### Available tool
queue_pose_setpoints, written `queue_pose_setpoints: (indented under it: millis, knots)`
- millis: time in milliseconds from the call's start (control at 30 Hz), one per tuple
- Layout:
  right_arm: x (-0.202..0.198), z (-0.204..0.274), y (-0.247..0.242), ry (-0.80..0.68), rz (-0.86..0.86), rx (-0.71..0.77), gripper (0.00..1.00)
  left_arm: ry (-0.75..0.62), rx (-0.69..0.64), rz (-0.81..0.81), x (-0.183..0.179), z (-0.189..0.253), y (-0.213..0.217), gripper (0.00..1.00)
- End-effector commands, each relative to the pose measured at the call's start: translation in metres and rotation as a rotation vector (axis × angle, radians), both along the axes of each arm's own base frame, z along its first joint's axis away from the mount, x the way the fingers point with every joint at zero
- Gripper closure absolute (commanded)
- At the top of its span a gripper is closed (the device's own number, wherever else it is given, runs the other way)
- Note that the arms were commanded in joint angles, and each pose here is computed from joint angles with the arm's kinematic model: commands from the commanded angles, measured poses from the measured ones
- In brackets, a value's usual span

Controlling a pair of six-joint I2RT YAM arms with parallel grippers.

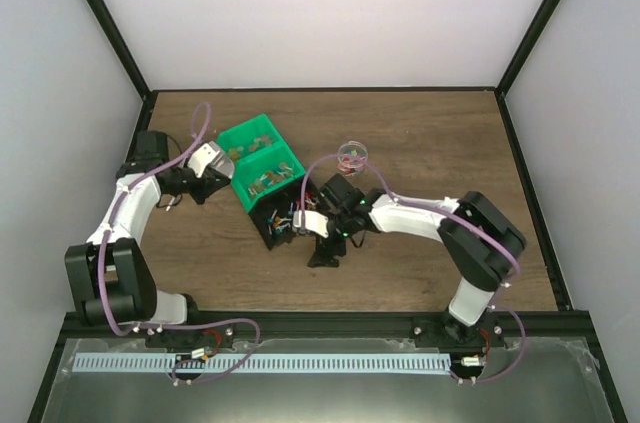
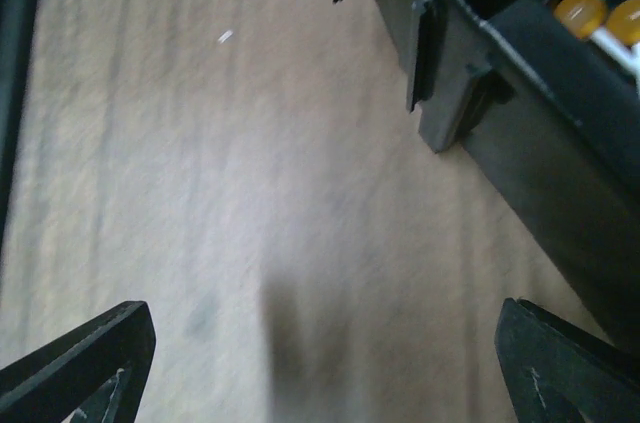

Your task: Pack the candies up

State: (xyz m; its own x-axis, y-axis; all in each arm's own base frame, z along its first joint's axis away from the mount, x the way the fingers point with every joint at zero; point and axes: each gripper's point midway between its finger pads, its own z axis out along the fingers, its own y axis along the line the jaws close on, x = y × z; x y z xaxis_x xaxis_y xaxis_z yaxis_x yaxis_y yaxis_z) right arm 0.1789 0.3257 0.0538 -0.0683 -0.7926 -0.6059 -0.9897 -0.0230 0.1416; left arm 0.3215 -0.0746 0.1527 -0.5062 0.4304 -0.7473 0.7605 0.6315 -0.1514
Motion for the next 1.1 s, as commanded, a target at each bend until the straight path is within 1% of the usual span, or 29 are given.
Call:
queue_pose_setpoints:
  millis: [0,167,267,300,400,500,600,667,733,833,933,1000,1067]
  knots:
    - [0.051,0.019,0.044,-0.126,-0.059,0.081,0.04,-0.010,-0.094,-0.034,-0.004,0.020,-0.013,0.96]
    - [0.103,0.005,0.067,-0.247,-0.122,0.058,0.03,-0.011,-0.114,-0.034,-0.002,0.022,-0.015,0.96]
    - [0.126,0.017,0.082,-0.290,-0.141,0.082,0.03,-0.014,-0.130,-0.036,-0.002,0.026,-0.017,0.96]
    - [0.129,0.024,0.085,-0.290,-0.137,0.092,0.03,-0.019,-0.133,-0.038,-0.002,0.028,-0.017,0.96]
    - [0.121,0.048,0.086,-0.258,-0.090,0.109,0.01,-0.026,-0.139,-0.040,-0.002,0.031,-0.018,0.96]
    - [0.100,0.078,0.075,-0.169,-0.014,0.139,0.00,-0.033,-0.142,-0.042,-0.002,0.032,-0.018,0.96]
    - [0.115,0.122,0.045,-0.074,-0.065,0.254,0.00,-0.033,-0.152,-0.041,-0.002,0.033,-0.019,0.96]
    - [0.149,0.145,0.018,-0.032,-0.168,0.322,0.00,-0.035,-0.156,-0.042,-0.002,0.035,-0.020,0.96]
    - [0.196,0.156,-0.009,0.011,-0.312,0.354,0.00,-0.039,-0.157,-0.039,-0.002,0.035,-0.019,0.96]
    - [0.253,0.161,-0.048,0.142,-0.444,0.421,0.00,-0.035,-0.161,-0.039,-0.001,0.035,-0.020,0.96]
    - [0.307,0.155,-0.087,0.254,-0.586,0.483,0.00,-0.031,-0.160,-0.037,-0.002,0.034,-0.020,0.96]
    - [0.334,0.144,-0.107,0.302,-0.652,0.495,0.00,-0.033,-0.155,-0.035,-0.002,0.034,-0.020,0.96]
    - [0.352,0.132,-0.122,0.331,-0.702,0.502,0.00,-0.032,-0.152,-0.032,-0.002,0.033,-0.019,0.96]
